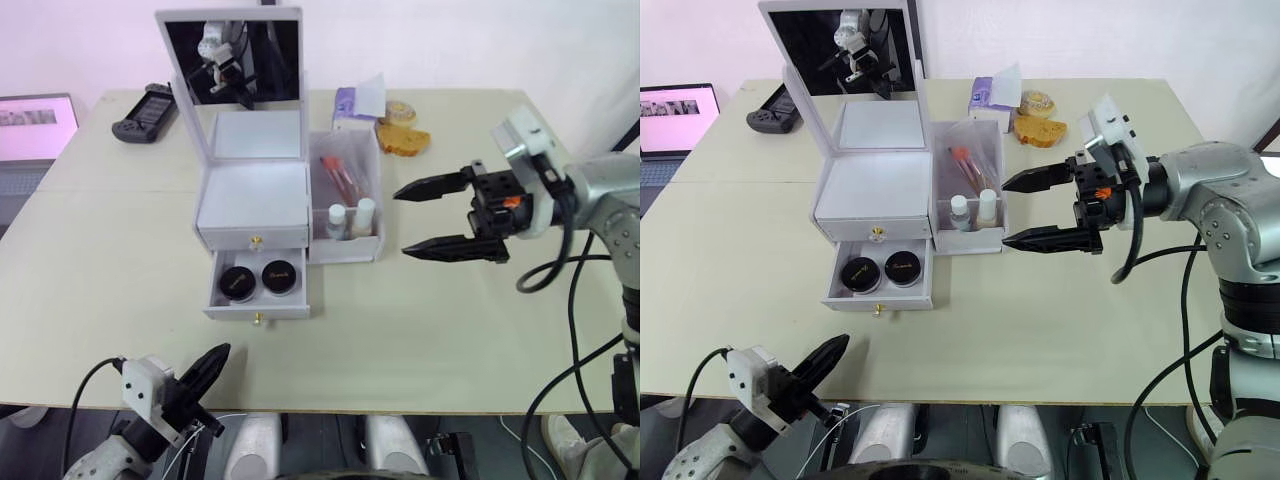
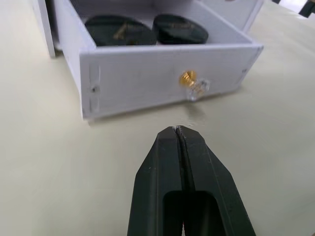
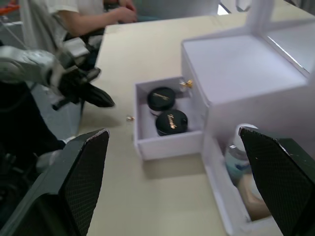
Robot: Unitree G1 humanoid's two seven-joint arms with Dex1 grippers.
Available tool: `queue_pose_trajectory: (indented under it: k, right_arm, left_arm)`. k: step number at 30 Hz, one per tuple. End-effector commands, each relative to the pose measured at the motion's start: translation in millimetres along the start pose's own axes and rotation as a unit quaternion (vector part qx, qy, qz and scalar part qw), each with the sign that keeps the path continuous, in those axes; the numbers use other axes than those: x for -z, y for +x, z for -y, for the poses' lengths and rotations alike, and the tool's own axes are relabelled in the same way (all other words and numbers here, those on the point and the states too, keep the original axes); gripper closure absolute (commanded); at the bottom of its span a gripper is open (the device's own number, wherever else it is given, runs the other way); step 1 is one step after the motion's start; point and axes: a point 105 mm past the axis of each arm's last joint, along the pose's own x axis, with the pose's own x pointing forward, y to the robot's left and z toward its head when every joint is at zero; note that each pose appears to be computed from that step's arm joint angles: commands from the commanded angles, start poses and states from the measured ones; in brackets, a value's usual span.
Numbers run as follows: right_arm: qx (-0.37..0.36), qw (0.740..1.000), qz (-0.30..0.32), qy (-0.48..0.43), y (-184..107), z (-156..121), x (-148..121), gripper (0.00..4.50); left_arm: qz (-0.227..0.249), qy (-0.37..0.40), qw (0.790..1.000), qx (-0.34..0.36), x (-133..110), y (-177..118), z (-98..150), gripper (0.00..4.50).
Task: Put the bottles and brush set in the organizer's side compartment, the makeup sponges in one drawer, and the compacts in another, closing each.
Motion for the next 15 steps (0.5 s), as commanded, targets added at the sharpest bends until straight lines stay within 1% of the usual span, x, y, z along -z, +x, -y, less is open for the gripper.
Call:
queue_pose_trajectory:
  k: [1, 3, 7, 11, 15]
  right_arm:
    - [-0.014, 1.000, 0.007, -0.008, -3.4, -12.9, -7.5, 0.00]
    - [-0.020, 1.000, 0.007, -0.005, -2.2, -17.4, -7.6, 0.00]
    - [-0.015, 1.000, 0.005, -0.004, -2.2, -17.5, -7.7, 0.00]
    - [-0.007, 1.000, -0.001, -0.003, -2.3, -15.6, -6.7, 0.00]
    - [0.001, 1.000, -0.005, -0.007, -4.5, -13.2, -8.4, 0.00]
  left_arm:
    - [0.025, 0.011, 1.000, -0.004, -3.9, 9.0, 1.2, 4.46]
    - [0.036, 0.011, 0.999, -0.005, -4.6, 16.8, 0.4, 4.46]
    - [0.052, 0.012, 0.999, -0.004, -7.2, 29.9, -0.1, 4.46]
    - [0.053, 0.025, 0.998, 0.007, -7.0, 42.3, 0.6, 4.46]
    - [0.057, 0.042, 0.997, 0.011, -11.8, 50.6, -4.0, 4.46]
